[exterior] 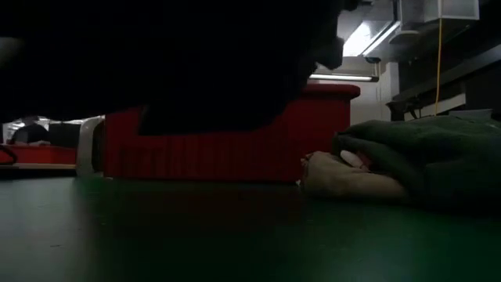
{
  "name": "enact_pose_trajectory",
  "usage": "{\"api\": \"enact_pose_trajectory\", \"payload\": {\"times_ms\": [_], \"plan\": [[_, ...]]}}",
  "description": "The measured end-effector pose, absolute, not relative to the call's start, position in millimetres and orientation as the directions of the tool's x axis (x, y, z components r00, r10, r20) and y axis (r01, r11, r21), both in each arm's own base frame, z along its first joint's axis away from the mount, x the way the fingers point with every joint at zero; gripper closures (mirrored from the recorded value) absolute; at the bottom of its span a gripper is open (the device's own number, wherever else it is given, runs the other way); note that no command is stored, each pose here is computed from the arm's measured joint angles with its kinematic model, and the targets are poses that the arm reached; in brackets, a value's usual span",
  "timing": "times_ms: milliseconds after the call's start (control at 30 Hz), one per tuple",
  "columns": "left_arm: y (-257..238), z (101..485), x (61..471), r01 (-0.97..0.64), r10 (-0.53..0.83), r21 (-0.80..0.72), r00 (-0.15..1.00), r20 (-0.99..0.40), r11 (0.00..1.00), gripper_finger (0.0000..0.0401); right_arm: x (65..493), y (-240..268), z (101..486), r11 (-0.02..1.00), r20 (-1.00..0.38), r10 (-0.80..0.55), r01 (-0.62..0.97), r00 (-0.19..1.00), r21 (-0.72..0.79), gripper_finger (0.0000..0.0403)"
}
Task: Fold laundry
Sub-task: Stack the folded blue pants on top of the folded green polo shirt
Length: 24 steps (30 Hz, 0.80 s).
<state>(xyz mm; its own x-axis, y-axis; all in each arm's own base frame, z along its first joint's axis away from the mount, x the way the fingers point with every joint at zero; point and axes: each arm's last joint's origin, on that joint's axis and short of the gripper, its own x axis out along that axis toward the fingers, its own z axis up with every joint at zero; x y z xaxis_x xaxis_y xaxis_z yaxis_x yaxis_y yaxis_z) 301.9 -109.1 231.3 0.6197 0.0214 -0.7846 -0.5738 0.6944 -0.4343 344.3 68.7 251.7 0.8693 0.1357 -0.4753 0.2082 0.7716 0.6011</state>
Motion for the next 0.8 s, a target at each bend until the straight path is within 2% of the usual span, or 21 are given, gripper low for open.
{"api": "enact_pose_trajectory", "payload": {"times_ms": [333,533,800], "plan": [[-79,252,319,-0.541,0.094,-0.391,0.665,-0.741,0.745,0.0371,319,59,283,0.853,-0.454,-0.033,0.262,0.890,0.452,0.0399],[-68,268,327,-0.477,0.122,-0.333,0.700,-0.703,0.813,0.0376,315,57,296,0.897,-0.384,-0.060,0.219,0.922,0.384,0.0397],[-59,299,327,-0.470,0.227,-0.167,0.670,-0.707,0.867,0.0374,319,55,318,0.954,-0.328,-0.134,0.211,0.935,0.213,0.0396]]}}
